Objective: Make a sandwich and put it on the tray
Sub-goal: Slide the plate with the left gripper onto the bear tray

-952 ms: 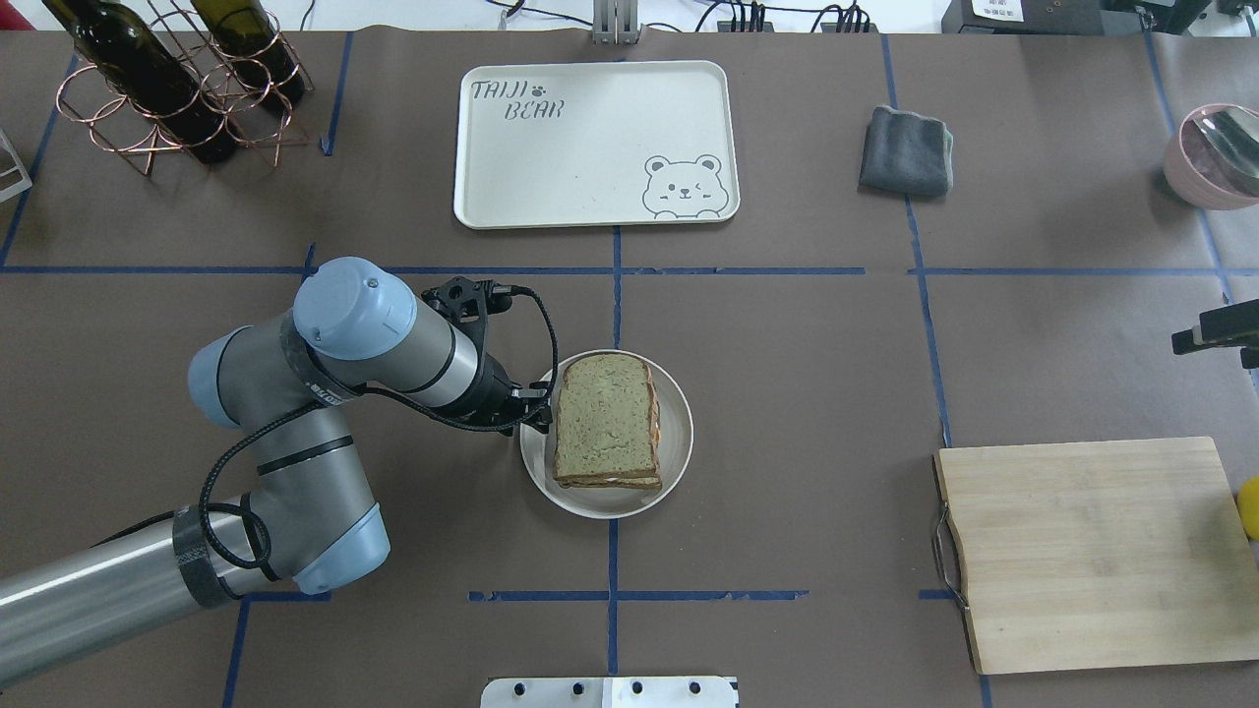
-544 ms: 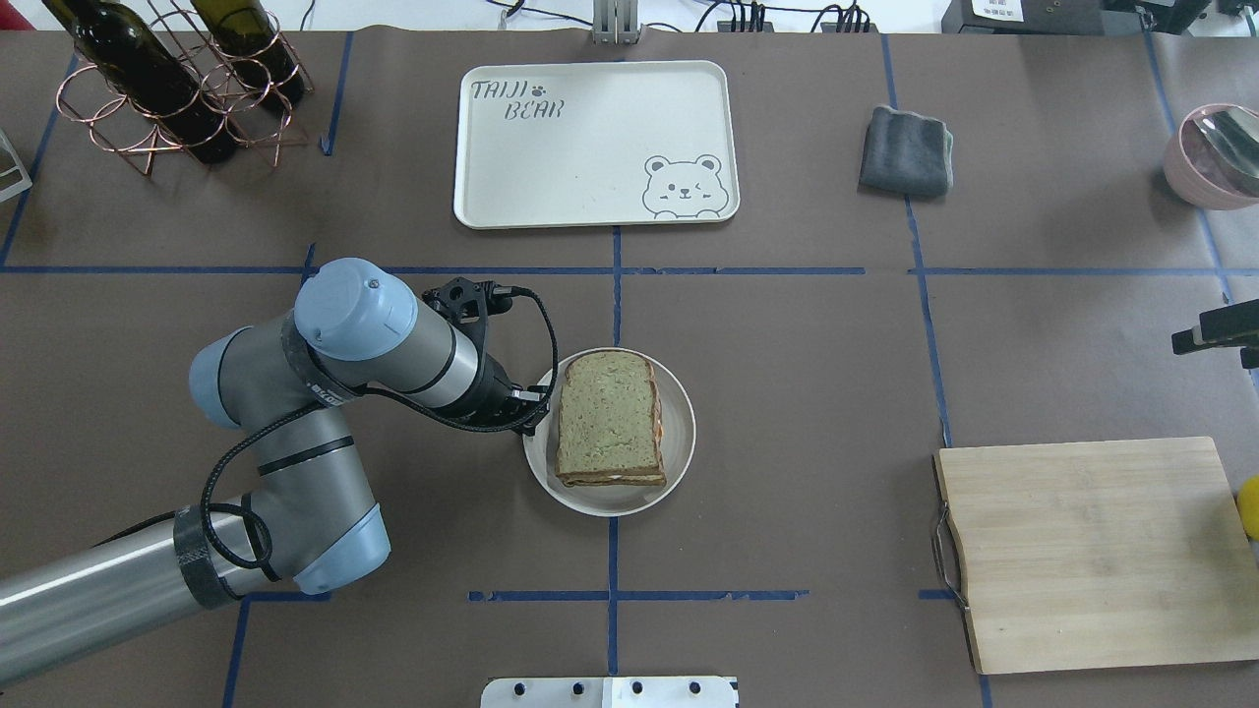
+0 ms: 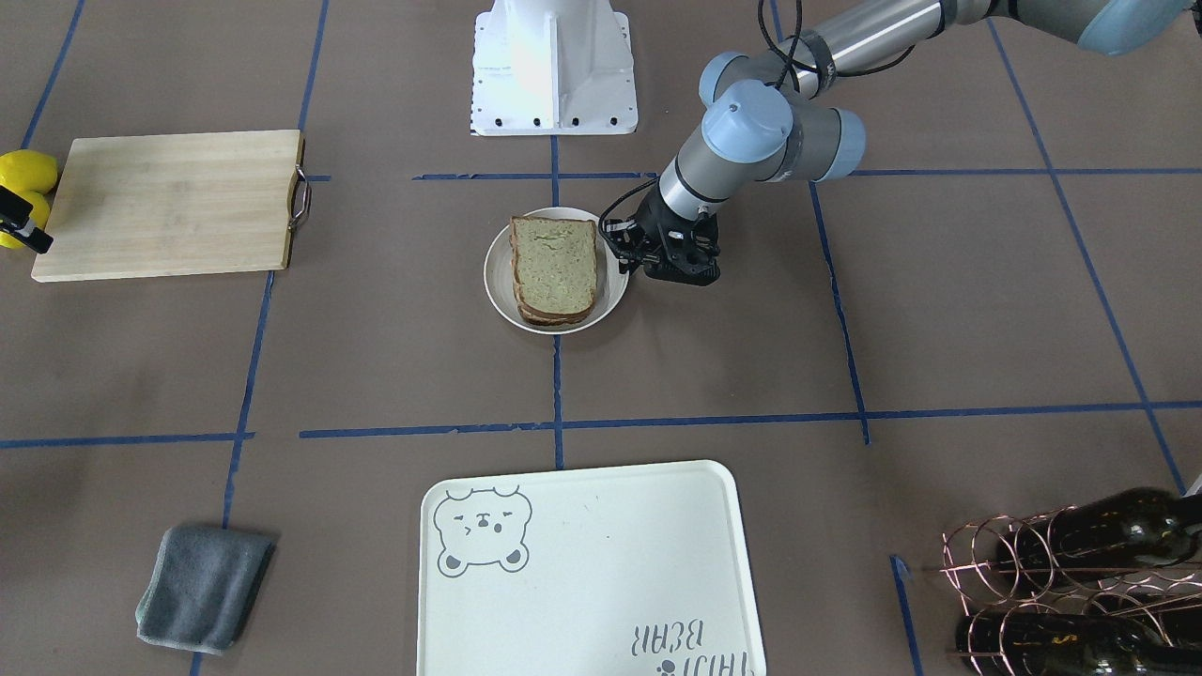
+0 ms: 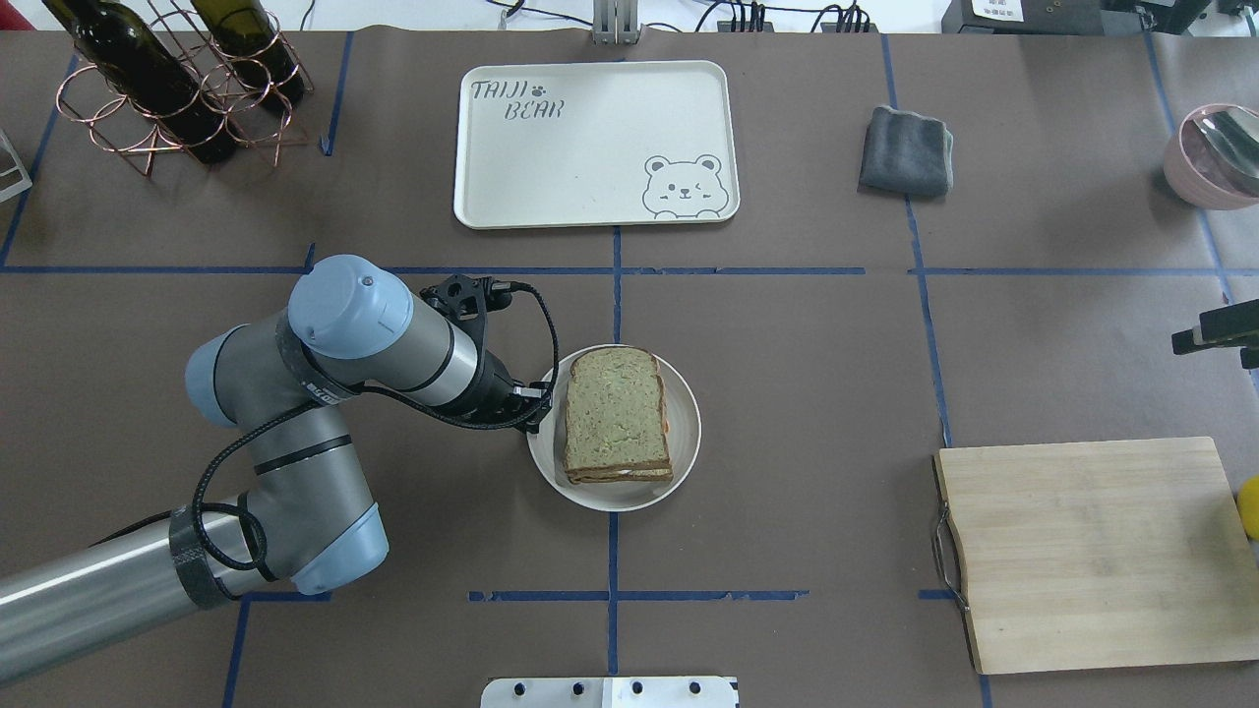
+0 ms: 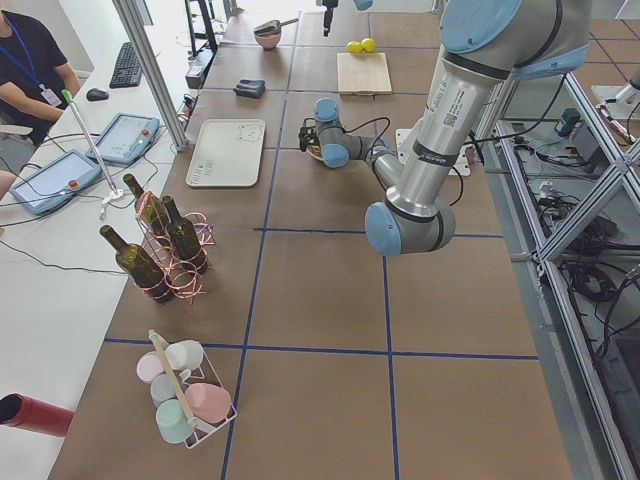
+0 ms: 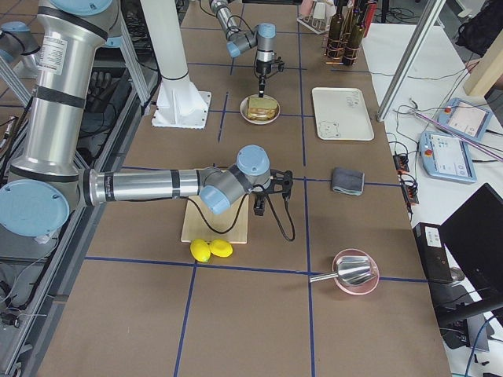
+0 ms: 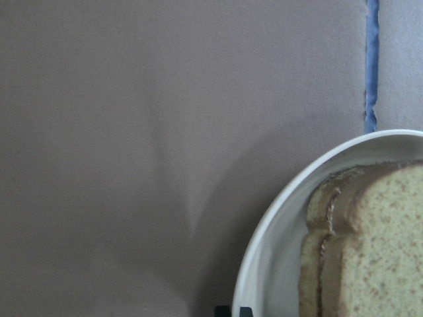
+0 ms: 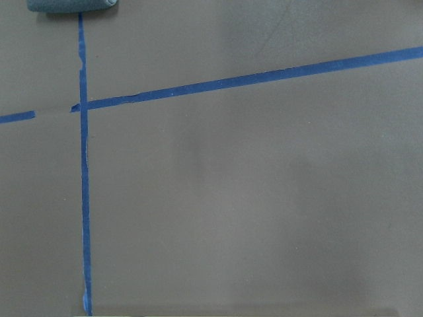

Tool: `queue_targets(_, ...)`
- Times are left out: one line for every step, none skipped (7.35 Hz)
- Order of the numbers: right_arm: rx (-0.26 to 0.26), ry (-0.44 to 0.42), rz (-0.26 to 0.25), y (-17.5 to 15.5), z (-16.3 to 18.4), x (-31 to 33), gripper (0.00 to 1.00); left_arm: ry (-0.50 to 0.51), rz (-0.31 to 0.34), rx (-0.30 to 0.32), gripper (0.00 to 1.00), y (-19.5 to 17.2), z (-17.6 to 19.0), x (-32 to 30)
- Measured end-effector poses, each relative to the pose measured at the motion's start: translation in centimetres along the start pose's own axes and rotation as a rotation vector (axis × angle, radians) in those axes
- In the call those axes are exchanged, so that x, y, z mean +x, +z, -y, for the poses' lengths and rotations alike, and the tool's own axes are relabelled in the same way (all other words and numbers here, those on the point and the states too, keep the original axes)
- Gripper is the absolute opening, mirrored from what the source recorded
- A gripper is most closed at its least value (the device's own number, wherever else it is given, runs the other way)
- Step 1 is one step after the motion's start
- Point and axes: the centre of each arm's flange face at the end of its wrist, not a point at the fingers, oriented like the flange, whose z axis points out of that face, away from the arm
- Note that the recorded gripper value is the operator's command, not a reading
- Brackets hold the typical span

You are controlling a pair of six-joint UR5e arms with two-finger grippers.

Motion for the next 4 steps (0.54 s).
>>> queue_targets(-0.003, 0.0, 0.006, -0.1, 0.0, -0.1, 1.0, -0.039, -0.046, 0.017, 0.0, -1.0, 0.3, 0.4)
queue_targets(-0.004, 0.001, 0.011, -0.3, 0.0, -0.1, 1.0, -0.087, -0.083, 0.036, 0.0, -2.1, 1.1, 0.6)
queue_targets(-0.003, 0.001, 0.014, -0.4, 0.0, -0.1, 1.0, -0.138, -0.106, 0.059, 0.0, -3.3, 2.4, 0.8)
queue_targets(-0.003, 0.001, 0.015, -0.5, 0.0, -0.2, 1.0, -0.19, -0.122, 0.086, 0.0, -4.6, 4.2, 1.2)
